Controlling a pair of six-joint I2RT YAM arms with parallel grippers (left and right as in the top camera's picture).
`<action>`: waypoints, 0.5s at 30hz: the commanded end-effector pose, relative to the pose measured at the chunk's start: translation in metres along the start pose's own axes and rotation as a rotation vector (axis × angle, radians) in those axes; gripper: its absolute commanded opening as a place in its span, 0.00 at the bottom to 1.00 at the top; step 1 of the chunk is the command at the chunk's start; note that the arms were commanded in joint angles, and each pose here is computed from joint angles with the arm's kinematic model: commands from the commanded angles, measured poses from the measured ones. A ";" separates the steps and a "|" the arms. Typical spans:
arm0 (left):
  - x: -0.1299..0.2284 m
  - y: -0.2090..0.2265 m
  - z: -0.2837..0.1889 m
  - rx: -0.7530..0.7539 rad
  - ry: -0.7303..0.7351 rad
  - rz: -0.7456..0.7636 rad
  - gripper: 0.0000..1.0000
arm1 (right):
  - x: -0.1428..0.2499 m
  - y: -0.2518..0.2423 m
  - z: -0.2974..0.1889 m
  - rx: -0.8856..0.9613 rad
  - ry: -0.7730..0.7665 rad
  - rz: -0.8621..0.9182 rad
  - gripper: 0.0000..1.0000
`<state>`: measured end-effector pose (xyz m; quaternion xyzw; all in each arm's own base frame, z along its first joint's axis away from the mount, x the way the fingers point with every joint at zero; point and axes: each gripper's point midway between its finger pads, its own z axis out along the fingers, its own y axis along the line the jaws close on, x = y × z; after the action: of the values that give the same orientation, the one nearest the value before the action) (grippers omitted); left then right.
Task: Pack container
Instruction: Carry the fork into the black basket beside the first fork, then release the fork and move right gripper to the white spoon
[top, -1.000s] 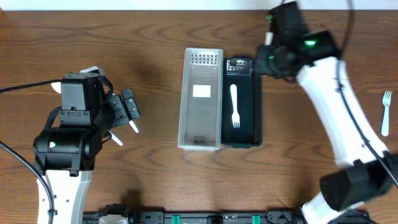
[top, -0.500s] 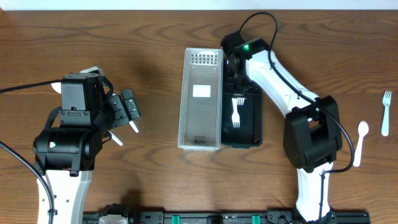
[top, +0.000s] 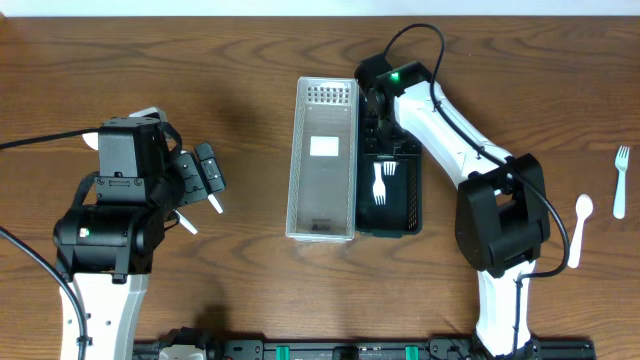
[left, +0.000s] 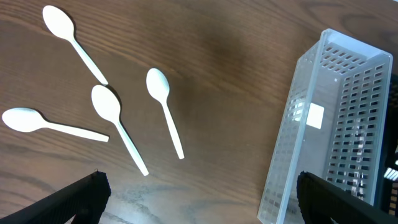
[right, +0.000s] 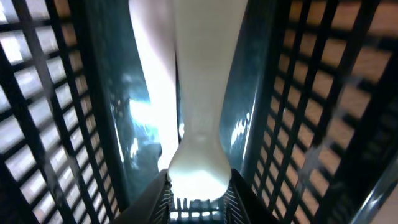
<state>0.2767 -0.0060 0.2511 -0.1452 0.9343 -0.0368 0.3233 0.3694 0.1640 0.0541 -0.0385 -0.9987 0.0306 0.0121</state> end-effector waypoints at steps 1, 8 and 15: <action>-0.005 -0.001 -0.004 0.001 -0.014 0.018 0.98 | 0.001 0.001 -0.027 -0.029 -0.055 -0.024 0.66; -0.005 -0.001 -0.004 0.001 -0.014 0.018 0.98 | -0.001 -0.007 -0.069 -0.066 -0.150 -0.015 0.91; -0.005 -0.001 -0.004 0.001 -0.014 0.018 0.98 | -0.006 -0.091 -0.134 -0.041 -0.291 0.166 0.98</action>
<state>0.2765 -0.0060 0.2510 -0.1452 0.9345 -0.0369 0.3230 0.3683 0.1308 0.1598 -0.0625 -0.9938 -0.0017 -0.0920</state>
